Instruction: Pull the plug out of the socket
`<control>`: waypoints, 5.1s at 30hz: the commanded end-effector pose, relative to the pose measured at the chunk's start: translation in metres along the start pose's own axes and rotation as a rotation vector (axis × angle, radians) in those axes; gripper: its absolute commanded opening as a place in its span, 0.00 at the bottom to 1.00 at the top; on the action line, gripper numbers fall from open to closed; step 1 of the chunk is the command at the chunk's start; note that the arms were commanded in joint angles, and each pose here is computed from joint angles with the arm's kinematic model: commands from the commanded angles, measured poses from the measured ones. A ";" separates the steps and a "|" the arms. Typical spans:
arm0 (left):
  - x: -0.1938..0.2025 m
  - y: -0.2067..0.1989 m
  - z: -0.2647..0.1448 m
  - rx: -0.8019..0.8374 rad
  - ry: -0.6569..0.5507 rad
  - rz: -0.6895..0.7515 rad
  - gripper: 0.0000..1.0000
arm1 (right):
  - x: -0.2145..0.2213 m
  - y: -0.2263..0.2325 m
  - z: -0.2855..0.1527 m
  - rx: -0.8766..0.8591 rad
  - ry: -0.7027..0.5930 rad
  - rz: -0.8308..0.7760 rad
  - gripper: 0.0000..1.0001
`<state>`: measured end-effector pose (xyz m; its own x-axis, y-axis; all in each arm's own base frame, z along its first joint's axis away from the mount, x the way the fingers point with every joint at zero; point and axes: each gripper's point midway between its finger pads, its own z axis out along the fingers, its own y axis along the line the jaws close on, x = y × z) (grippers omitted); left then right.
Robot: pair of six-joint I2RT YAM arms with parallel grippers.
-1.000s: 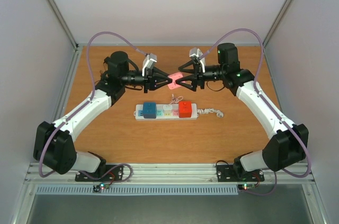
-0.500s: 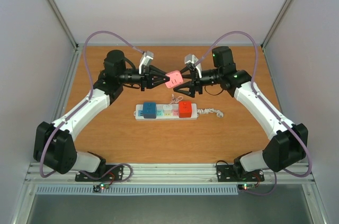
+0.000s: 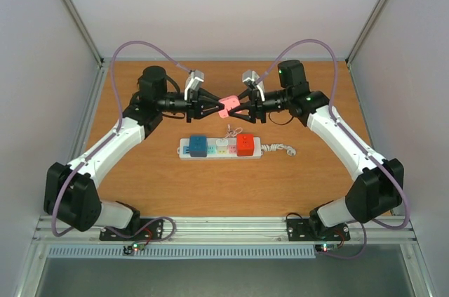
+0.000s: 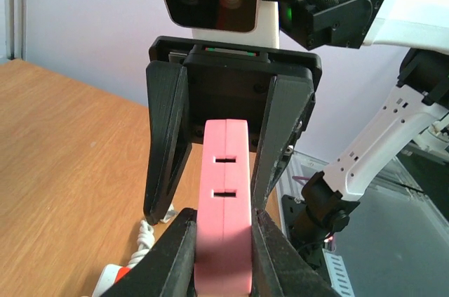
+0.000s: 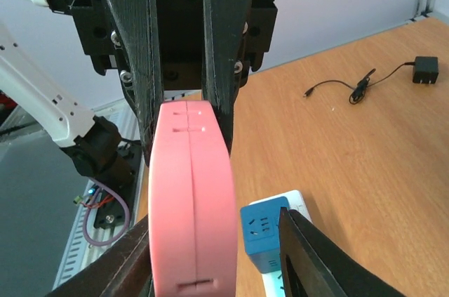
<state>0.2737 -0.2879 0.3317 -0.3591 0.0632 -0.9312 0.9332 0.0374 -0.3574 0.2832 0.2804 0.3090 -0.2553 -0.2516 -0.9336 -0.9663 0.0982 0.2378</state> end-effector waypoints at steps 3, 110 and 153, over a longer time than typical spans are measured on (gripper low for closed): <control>0.004 -0.035 0.007 0.091 0.056 0.084 0.01 | -0.024 -0.016 -0.002 0.050 -0.043 -0.025 0.42; 0.038 0.259 -0.168 -1.092 0.532 0.363 1.00 | -0.028 -0.065 -0.035 0.428 -0.038 -0.082 0.99; 0.177 0.059 -0.095 -0.312 0.488 0.419 1.00 | 0.140 -0.034 0.061 -0.023 0.393 -0.324 0.80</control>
<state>0.2702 -0.1757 0.1503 -0.1425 0.5537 -0.8204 0.9645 0.2639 0.0106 0.2944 0.2919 0.1569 -0.0043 -0.6135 -0.7897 -1.0000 0.0040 0.0024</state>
